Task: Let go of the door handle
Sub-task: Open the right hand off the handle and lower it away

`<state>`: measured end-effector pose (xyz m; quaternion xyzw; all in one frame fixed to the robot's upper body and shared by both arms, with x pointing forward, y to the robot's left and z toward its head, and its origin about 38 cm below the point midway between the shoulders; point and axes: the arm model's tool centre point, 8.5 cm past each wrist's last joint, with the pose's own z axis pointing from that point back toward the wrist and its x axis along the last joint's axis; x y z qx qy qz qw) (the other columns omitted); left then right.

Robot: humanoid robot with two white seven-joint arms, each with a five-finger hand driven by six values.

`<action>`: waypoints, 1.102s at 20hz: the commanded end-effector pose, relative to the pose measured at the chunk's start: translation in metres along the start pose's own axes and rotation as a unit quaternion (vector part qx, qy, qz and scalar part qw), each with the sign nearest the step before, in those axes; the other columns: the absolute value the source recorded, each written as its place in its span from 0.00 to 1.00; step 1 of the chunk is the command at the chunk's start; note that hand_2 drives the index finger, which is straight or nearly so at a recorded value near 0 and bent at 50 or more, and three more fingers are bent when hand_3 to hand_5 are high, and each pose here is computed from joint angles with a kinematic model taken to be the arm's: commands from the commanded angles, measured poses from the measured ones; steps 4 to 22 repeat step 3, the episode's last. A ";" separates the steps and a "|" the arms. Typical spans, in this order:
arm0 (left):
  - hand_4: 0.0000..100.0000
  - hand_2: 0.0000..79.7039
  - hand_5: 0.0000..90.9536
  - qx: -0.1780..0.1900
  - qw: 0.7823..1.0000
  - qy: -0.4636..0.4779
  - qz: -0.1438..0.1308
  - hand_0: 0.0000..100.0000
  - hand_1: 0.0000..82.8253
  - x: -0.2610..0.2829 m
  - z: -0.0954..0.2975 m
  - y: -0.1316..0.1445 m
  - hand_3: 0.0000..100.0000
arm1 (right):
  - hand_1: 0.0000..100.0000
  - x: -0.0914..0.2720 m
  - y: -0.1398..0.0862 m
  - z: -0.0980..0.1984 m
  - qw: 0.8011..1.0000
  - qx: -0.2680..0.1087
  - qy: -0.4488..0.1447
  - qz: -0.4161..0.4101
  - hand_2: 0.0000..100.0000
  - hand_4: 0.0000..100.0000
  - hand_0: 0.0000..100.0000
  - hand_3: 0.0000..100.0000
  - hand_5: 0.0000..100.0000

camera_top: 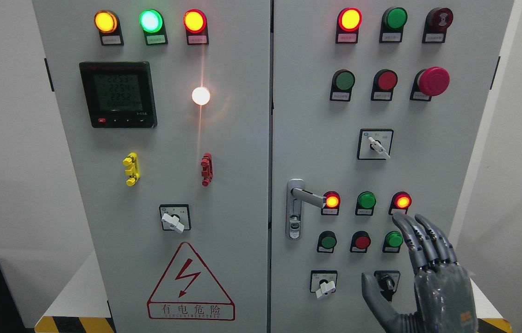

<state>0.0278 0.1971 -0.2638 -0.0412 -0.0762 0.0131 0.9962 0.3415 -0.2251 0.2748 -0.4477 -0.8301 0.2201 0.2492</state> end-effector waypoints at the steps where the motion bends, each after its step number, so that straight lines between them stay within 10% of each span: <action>1: 0.00 0.00 0.00 0.000 1.000 0.003 0.001 0.12 0.67 -0.005 0.001 0.000 0.00 | 0.21 -0.012 -0.019 0.005 1.000 -0.018 -0.002 0.013 0.00 0.13 0.46 0.12 0.10; 22: 0.00 0.00 0.00 0.000 1.000 0.003 0.001 0.12 0.67 -0.005 0.001 0.000 0.00 | 0.21 -0.010 -0.018 0.005 1.000 -0.015 -0.011 0.011 0.01 0.06 0.46 0.08 0.06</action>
